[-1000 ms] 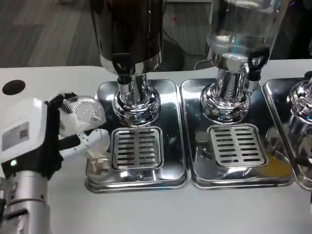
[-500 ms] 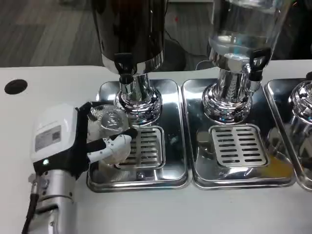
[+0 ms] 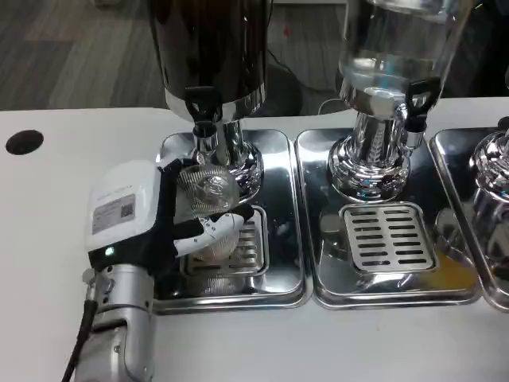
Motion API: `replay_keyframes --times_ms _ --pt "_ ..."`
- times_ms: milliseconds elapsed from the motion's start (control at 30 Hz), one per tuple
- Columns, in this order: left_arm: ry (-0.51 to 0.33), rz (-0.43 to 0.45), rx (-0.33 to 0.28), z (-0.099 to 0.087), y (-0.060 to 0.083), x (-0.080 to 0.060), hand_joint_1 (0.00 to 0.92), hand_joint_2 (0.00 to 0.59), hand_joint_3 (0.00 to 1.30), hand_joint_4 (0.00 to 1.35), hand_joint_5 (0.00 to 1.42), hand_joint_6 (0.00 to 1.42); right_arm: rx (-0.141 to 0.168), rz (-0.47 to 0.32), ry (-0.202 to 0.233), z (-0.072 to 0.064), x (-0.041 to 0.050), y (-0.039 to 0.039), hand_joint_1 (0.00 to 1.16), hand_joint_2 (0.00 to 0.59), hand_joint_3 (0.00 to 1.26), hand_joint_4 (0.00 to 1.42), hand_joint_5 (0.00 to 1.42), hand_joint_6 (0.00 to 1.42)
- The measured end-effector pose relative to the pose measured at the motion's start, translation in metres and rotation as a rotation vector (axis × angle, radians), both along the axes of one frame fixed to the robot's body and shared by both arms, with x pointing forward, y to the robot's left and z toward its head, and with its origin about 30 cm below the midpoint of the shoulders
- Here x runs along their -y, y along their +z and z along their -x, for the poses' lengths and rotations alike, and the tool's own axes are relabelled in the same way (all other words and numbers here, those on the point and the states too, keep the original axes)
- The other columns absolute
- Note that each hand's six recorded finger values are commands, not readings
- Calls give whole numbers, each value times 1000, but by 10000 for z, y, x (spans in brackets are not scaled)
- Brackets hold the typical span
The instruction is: Grasp the cup under the faucet to collect the drink, then remove the cup.
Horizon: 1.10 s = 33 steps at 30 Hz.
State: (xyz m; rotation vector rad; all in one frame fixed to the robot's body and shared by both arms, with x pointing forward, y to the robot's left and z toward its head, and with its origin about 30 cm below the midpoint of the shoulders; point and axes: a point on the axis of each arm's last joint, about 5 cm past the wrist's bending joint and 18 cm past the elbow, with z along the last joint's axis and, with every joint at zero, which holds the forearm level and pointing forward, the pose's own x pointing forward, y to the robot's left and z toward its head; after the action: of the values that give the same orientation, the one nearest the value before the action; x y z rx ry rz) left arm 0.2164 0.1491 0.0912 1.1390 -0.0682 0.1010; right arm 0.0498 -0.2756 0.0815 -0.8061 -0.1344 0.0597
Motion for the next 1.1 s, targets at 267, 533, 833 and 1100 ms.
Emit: replay_keyframes --times_ms 267,533,833,1100 --pt "1 -1 5 -25 -8 8 325 106 483 532 702 815 3 -6 -2 -19 7 -4 362 586 221 64 37 0" --pt "2 -5 -9 -23 -28 -2 156 48 392 501 668 786 7 -5 9 -54 4 0 368 586 222 64 40 0" --pt "0 -8 -29 -13 -42 -16 11 8 251 258 506 699 7 -7 11 -71 3 -8 373 586 222 64 47 0" --pt "0 25 -40 27 -62 -34 0 1 171 87 398 666 -3 -11 4 -71 12 -31 376 586 222 65 48 0"
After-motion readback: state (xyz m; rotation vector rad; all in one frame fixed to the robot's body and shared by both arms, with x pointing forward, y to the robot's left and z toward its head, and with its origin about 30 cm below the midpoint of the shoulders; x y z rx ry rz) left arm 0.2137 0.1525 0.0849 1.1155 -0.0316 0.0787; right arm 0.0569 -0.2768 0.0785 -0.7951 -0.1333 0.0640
